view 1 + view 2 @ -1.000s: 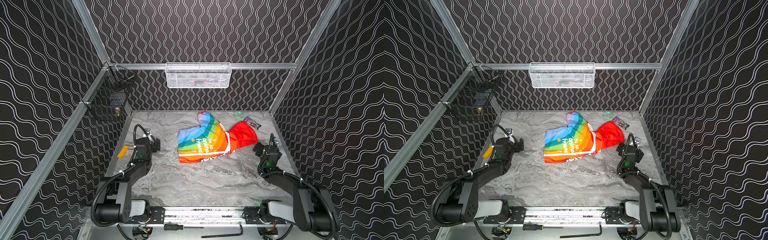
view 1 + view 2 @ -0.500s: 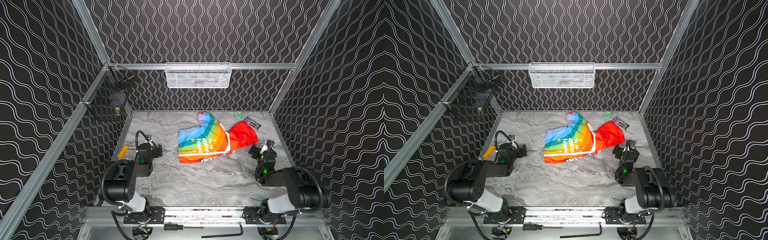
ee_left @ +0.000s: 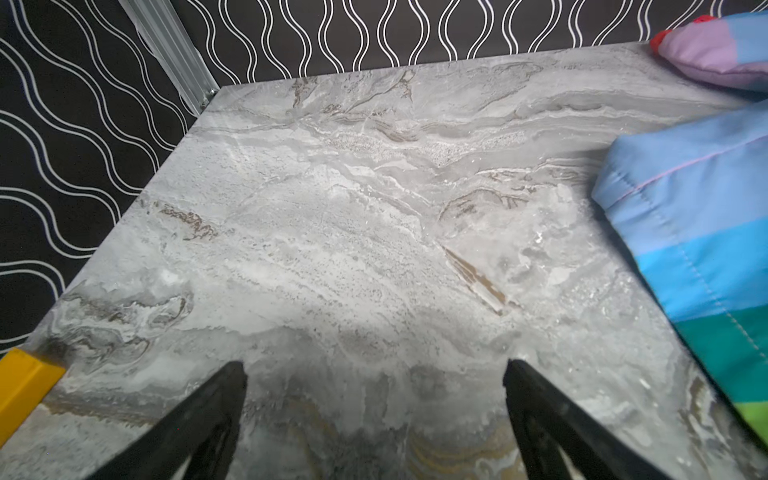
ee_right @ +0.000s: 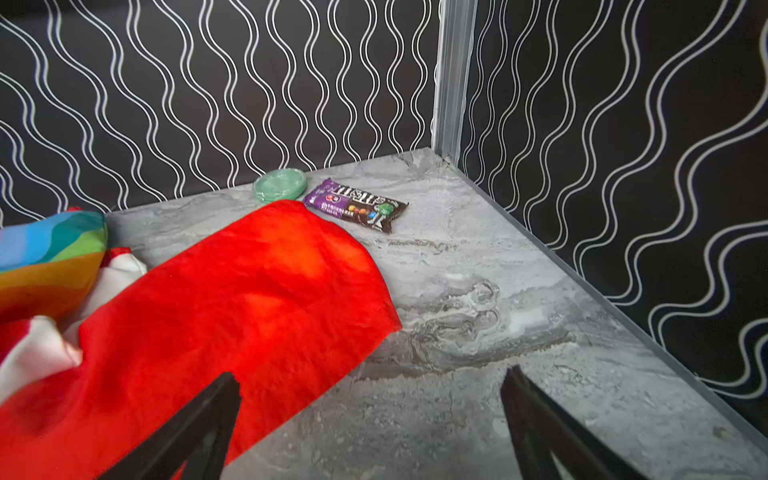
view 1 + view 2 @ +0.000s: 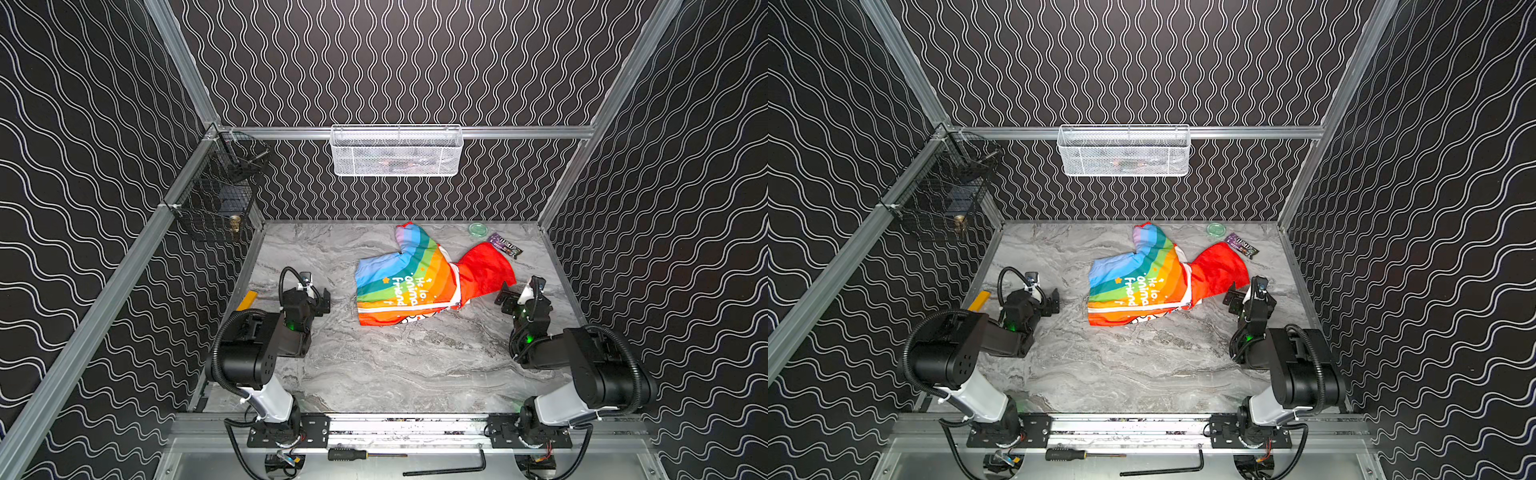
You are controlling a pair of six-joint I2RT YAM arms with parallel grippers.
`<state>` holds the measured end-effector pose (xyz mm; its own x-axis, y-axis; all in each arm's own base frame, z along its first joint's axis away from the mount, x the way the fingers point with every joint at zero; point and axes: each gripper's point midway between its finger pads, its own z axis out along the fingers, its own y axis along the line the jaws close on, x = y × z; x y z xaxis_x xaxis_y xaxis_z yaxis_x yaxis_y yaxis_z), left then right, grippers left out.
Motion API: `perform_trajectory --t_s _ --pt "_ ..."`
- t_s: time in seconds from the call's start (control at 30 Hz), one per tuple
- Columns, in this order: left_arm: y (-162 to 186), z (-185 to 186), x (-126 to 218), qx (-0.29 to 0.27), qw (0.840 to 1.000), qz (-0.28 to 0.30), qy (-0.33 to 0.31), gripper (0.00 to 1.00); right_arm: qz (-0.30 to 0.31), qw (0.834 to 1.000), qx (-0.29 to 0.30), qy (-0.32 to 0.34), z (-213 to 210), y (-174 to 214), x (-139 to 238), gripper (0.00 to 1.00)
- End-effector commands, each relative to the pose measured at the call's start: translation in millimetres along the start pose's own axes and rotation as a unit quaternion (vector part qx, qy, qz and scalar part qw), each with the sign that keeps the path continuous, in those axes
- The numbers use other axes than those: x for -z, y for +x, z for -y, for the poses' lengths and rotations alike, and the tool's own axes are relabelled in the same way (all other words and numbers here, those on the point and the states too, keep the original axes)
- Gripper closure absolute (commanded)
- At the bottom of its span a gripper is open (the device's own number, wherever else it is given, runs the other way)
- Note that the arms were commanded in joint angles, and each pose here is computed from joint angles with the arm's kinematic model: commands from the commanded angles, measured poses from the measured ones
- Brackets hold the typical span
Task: Zip up the jacket
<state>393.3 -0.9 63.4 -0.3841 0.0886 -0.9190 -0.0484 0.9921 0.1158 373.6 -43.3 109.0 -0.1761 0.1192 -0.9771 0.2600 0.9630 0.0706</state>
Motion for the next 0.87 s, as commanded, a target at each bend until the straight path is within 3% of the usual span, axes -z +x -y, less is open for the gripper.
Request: perform_trajectory --t_s 0.0,0.83 --pt "-12.6 -2.2 -0.7 -0.005 1.000 0.024 -0.007 0.01 0.029 1.000 0.004 -0.005 -1.5 -12.4 1.2 0.01" --pt "-12.5 0.7 -0.9 -0.013 1.000 0.022 -0.012 0.01 0.022 1.000 0.003 -0.008 -1.5 -10.7 -0.4 0.01"
